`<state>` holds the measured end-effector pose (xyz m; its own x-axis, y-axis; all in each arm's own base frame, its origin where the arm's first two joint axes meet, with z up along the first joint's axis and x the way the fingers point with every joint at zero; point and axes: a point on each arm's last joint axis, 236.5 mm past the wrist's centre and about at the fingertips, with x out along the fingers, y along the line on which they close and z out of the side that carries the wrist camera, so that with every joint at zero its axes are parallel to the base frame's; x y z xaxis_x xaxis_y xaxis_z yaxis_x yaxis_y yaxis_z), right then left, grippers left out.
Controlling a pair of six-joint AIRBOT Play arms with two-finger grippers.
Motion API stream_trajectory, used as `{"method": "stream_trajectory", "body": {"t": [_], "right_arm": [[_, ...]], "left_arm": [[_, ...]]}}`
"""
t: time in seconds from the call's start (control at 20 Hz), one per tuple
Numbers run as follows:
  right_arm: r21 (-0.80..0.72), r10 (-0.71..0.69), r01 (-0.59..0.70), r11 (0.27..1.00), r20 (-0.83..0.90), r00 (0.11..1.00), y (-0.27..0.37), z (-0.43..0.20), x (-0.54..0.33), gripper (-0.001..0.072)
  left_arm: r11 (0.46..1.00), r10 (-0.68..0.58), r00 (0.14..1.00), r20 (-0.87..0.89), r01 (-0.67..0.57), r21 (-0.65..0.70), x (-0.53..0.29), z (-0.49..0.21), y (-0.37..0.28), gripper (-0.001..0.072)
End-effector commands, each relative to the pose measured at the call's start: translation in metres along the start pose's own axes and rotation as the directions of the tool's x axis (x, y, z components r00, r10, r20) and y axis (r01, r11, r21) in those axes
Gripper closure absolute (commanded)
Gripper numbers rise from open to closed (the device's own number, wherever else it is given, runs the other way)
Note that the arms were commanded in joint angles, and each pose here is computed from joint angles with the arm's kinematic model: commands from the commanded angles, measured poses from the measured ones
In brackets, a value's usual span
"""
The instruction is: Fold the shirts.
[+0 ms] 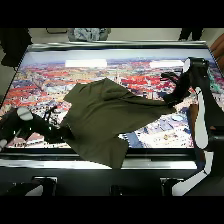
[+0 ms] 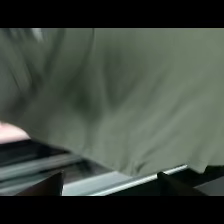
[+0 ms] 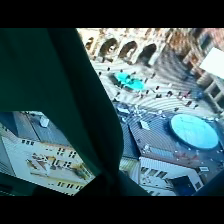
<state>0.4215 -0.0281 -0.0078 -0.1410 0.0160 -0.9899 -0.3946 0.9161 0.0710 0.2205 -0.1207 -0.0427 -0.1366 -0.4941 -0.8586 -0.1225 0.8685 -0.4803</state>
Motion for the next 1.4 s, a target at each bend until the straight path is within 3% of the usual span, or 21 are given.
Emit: {"method": "stream_trajectory", "body": {"t": [0.0,0.1,0.15,0.25,0.35,0.45,0.5,0.6,0.7,0.85,0.95,1.05,1.15,1.25,1.35], "right_arm": [[-0.003,0.022,-0.022,1.0,-0.007,1.0,0.003,-0.003,0.0,0.0669],[-0.003,0.025,-0.025,1.0,-0.012,1.0,0.003,-0.004,0.0,0.0669],[-0.003,0.026,-0.026,1.0,-0.014,1.0,0.004,-0.005,0.0,0.0669],[-0.003,0.03,-0.03,1.0,-0.022,0.999,0.005,-0.007,0.0,0.0669],[-0.007,0.036,-0.036,0.999,-0.034,0.999,0.006,-0.01,0.0,0.0669],[-0.007,0.04,-0.04,0.999,-0.041,0.998,0.007,-0.012,-0.001,0.0669],[-0.007,0.04,-0.041,0.999,-0.042,0.998,0.007,-0.012,-0.002,0.0669],[-0.007,0.043,-0.044,0.999,-0.047,0.998,0.009,-0.015,-0.004,0.0669],[-0.008,0.036,-0.036,0.999,-0.034,0.999,0.009,-0.015,-0.01,0.0668],[-0.024,0.007,-0.007,1.0,0.027,1.0,0.01,-0.015,-0.031,0.0668],[-0.013,-0.051,0.053,0.999,0.142,0.989,0.005,-0.011,-0.062,0.0668],[0.03,-0.145,0.144,0.989,0.331,0.932,-0.002,-0.008,-0.117,0.0669],[0.124,-0.291,0.268,0.955,0.548,0.785,-0.011,-0.018,-0.202,0.0668],[0.309,-0.474,0.382,0.871,0.736,0.484,-0.015,-0.055,-0.318,0.067],[0.498,-0.581,0.415,0.761,0.808,0.096,0.013,-0.127,-0.436,0.067]], "left_arm": [[0.995,-0.09,0.996,-0.011,0.09,-0.038,0.042,-0.045,-0.009,-0.0012],[0.996,-0.086,0.996,-0.024,0.085,-0.033,0.056,-0.05,-0.015,-0.0009],[0.997,-0.075,0.997,-0.024,0.074,-0.026,0.062,-0.05,-0.017,0.0037],[0.998,-0.061,0.998,0.004,0.061,-0.022,0.073,-0.043,-0.024,0.0038],[0.998,-0.048,0.999,0.025,0.049,-0.037,0.081,-0.039,-0.027,0.0108],[0.999,-0.036,0.999,0.01,0.036,-0.034,0.088,-0.041,-0.027,0.0118],[0.999,-0.031,1.0,-0.003,0.031,-0.036,0.091,-0.043,-0.026,0.0259],[0.999,-0.024,1.0,-0.013,0.024,-0.046,0.094,-0.043,-0.024,0.0373],[0.999,-0.022,1.0,-0.004,0.022,-0.037,0.095,-0.04,-0.022,0.0681],[0.997,-0.034,0.997,0.071,0.029,0.071,0.071,-0.017,-0.034,0.0688],[0.97,-0.031,0.959,0.283,-0.039,0.238,0.0,0.025,-0.056,0.0689],[0.93,-0.036,0.802,0.596,-0.192,0.314,-0.125,0.063,-0.082,0.0688],[0.911,-0.042,0.445,0.895,-0.351,0.217,-0.303,0.061,-0.103,0.0688],[0.921,-0.044,0.044,0.998,-0.386,0.057,-0.459,0.006,-0.119,0.0688],[0.923,-0.059,-0.236,0.97,-0.382,-0.037,-0.552,-0.065,-0.14,0.0688]]}}
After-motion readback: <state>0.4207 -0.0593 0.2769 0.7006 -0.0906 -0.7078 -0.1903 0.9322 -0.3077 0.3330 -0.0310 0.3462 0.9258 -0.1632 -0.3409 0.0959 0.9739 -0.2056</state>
